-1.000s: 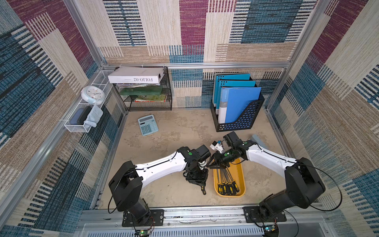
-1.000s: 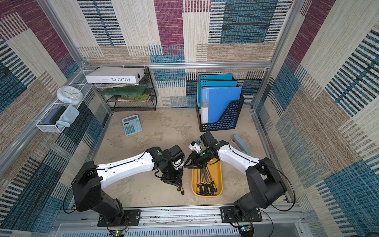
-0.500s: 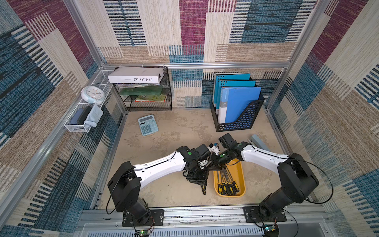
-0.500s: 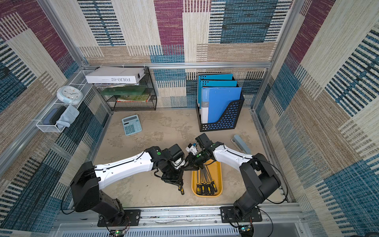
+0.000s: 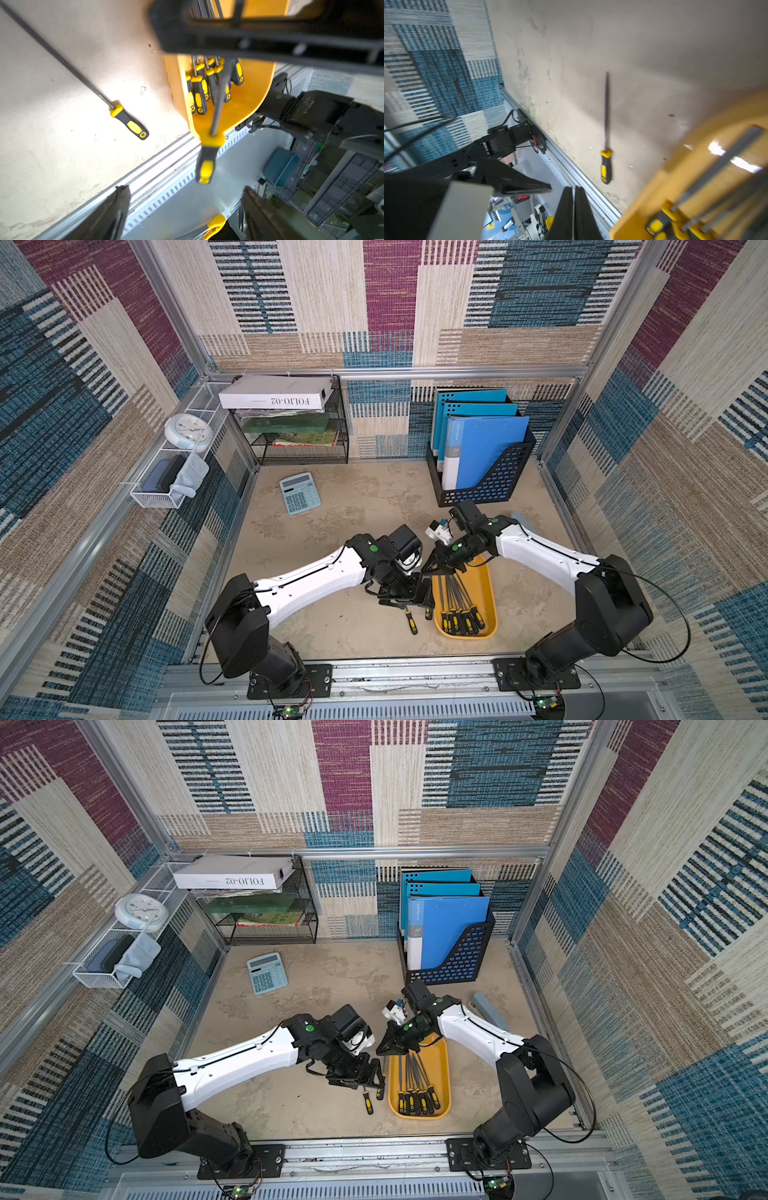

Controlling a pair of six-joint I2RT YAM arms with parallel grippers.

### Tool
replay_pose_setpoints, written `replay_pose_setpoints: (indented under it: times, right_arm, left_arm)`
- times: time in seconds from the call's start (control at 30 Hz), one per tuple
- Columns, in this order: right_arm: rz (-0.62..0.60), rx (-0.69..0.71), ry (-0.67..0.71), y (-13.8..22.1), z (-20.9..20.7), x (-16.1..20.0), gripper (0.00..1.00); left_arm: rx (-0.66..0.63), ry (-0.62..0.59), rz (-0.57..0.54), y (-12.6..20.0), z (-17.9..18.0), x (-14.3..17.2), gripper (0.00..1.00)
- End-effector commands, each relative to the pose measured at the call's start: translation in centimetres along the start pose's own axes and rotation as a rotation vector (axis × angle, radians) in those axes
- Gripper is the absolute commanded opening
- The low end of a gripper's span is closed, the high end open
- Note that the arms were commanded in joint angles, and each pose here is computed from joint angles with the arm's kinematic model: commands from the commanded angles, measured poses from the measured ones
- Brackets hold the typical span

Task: Put the file tool into the storage box
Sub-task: Move the storage box to the center of the board.

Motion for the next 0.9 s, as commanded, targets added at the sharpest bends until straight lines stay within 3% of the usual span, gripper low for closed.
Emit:
replay_pose_setpoints:
  times: [0.0,0.17,0.33,0.87]
  right_arm:
    - [0.165,0.252,0.014,2.2,-3.4,3.8,0.0]
    - [0.276,0.487,0.027,3.9,-6.9,4.8,0.0]
    - [0.336,0.577,0.025,3.5,-9.1,5.0,0.0]
    - [0.417,0.598,0.077,0.0,-10.8,5.1,0.0]
  left_arm:
    - [-0.012,0.046,-0.039,0.8,0.9,-0.6,0.9]
    - [-0.04,0.095,-0.036,0.3,2.6,-1.0,0.91]
    - [-0.061,0.112,-0.04,-0.3,3.4,-1.2,0.91]
    - [-0.062,0.18,-0.034,-2.0,4.4,-1.5,0.9]
Point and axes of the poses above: each gripper's point midway between its finger pads, its own y axis back along the fingers, its own z axis along the line the jaws close on, x = y × z, the point moved 1 cm from there along y, back along the fingers, and after that the axes turned 14 degrees about y, right-handed, at the moved point
